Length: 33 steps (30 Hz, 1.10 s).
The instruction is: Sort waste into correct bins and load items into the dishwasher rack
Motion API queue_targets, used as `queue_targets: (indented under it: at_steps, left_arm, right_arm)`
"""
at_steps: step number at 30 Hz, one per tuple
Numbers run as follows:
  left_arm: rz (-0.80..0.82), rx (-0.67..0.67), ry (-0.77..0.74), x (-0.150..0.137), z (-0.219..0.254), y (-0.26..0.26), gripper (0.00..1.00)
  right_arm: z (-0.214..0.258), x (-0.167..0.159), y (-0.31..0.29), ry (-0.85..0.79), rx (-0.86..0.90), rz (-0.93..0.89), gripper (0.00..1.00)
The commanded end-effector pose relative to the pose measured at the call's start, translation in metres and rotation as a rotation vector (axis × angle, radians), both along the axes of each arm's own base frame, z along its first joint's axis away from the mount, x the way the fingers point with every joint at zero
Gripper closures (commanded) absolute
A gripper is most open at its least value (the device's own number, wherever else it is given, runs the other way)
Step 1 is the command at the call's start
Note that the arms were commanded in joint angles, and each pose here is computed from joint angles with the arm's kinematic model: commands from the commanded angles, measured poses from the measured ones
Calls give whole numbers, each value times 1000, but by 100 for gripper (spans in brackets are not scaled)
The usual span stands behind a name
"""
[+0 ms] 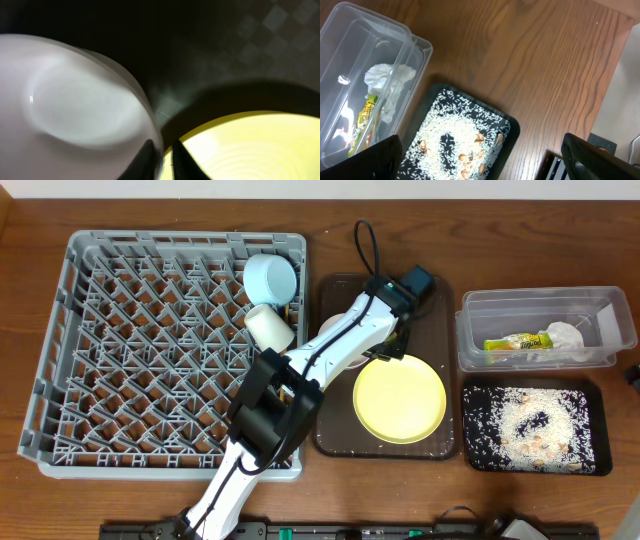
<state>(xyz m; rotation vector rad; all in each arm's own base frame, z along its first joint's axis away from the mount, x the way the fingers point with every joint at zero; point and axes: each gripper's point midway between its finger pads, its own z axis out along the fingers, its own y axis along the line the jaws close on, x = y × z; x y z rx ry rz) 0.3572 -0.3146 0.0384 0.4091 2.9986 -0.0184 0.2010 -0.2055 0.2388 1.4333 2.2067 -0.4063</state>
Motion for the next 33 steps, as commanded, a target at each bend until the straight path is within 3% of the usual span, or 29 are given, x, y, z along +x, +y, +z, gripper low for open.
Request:
queue_targets:
  at_steps: [1,9,13,19,22,28,33]
  left_arm:
    - [5,-7,-24,1,13,1,92]
    - [5,-10,-28,2,17,2,94]
    - [27,-85,-53,9,57,8,94]
    - [-18,-602,52,-11,180,1,94]
    - [-26,-819,95,-21,238,24,94]
    - [-63,-1085,153,-35,292,90,94]
    - [-106,-1287,177,-54,305,126,94]
  right_arm:
    - [2,-3,-3,-3,-7,-14,1]
    - [2,-3,-3,-2,-8,-14,1]
    - [2,-3,-3,-2,-8,-13,1]
    - [2,-3,-3,-2,-8,-14,1]
    - [2,-3,-3,-3,-7,-14,1]
    - [2,-3,-3,-2,-8,-14,1]
    - [2,-3,-3,-2,-8,-14,1]
